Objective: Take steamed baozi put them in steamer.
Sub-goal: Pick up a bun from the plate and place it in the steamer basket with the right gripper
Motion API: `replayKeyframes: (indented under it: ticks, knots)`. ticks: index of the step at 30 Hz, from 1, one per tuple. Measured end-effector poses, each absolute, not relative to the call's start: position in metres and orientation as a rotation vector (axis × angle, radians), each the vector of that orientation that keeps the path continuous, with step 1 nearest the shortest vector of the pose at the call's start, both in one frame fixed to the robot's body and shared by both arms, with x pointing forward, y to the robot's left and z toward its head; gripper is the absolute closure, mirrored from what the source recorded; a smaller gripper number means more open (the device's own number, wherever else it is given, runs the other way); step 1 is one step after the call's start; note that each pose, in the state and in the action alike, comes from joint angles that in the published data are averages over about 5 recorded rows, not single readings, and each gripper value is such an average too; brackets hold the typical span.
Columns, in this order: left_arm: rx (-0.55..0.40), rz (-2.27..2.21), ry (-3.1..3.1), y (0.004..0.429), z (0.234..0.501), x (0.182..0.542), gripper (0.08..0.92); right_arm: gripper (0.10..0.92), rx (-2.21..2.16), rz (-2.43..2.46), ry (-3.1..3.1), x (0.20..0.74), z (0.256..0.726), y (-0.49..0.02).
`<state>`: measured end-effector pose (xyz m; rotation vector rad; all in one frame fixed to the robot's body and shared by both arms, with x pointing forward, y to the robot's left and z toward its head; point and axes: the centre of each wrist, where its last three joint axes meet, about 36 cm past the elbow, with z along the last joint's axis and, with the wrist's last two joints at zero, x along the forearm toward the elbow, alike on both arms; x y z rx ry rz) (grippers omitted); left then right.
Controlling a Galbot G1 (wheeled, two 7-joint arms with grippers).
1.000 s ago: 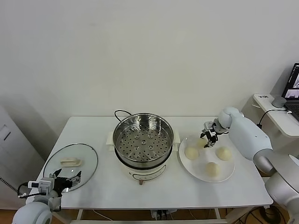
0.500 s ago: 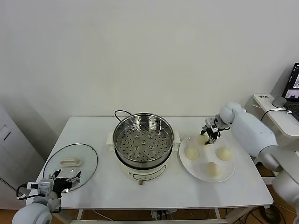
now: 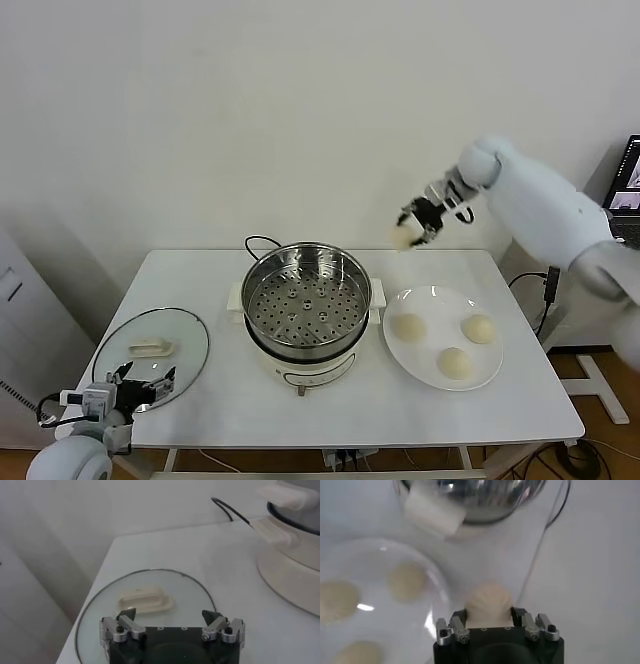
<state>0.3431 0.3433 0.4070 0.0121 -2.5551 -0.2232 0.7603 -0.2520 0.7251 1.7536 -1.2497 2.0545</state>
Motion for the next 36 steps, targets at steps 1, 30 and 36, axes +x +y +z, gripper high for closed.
replayKeyframes:
  ticks: [1, 30, 36]
  knots:
    - [0.01, -0.225, -2.555, 0.343, 0.407, 0.343, 0.177, 0.446, 1.786, 2.092, -1.217, 0.761, 0.732, -0.241]
    - [0.002, -0.233, -2.536, 0.339, 0.4, 0.338, 0.177, 0.445, 2.081, 2.496, -0.316, 0.726, 0.671, -0.043]
    - [0.001, -0.235, -2.533, 0.338, 0.399, 0.337, 0.177, 0.447, 2.078, 2.488, -0.271, 0.722, 0.644, -0.031]
